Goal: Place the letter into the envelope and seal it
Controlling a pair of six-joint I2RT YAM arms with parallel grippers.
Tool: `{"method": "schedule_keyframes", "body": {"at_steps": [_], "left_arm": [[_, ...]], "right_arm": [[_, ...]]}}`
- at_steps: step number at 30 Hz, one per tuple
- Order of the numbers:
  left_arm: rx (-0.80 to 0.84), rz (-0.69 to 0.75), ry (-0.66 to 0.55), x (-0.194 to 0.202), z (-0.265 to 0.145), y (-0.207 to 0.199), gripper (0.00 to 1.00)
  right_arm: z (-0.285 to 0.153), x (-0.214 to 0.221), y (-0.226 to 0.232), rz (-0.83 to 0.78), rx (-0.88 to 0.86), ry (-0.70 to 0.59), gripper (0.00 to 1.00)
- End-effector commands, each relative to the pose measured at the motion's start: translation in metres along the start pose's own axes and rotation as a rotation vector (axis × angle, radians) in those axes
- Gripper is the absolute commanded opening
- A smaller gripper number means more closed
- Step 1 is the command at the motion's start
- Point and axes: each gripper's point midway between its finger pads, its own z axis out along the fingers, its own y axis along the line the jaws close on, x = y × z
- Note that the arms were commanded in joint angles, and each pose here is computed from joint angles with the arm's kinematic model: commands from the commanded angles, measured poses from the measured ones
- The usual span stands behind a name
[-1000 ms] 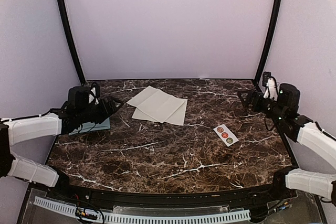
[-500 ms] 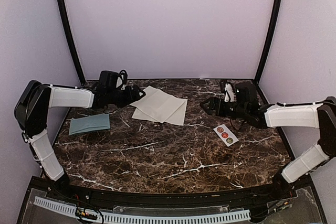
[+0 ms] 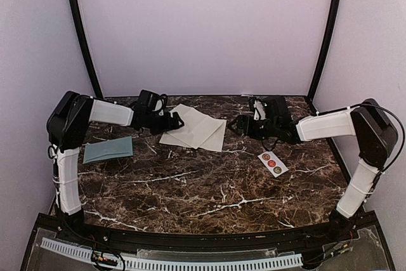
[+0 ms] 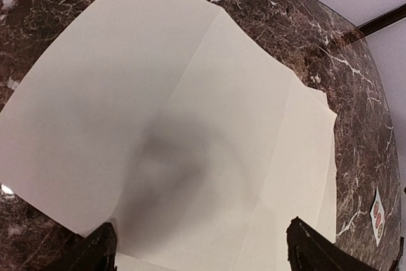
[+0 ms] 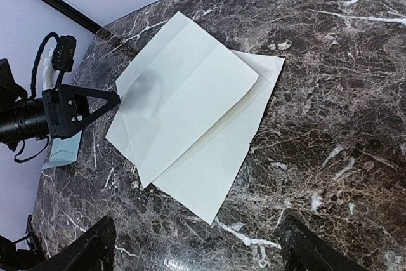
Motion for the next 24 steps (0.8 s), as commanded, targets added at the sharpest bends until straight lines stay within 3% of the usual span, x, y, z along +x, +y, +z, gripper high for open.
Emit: {"method": "schedule_keyframes", "body": {"at_steps": [1, 12, 24], "left_arm": [[0.033, 0.039, 0.036, 0.005, 0.006, -0.005, 0.92], [0.044, 0.004, 0.200, 0.074, 0.002, 0.012, 0.92], [0.139, 0.019, 0.377, 0.185, -0.072, -0.024, 0.91]], "right_arm": [[0.003, -0.003, 0.012, -0.004, -0.028, 0.007, 0.86], [-0.006, 0.002, 0.012, 0.003, -0.020, 0.011, 0.85], [-0.029, 0.013, 0.008, 0.011, 0.003, 0.012, 0.85]]}}
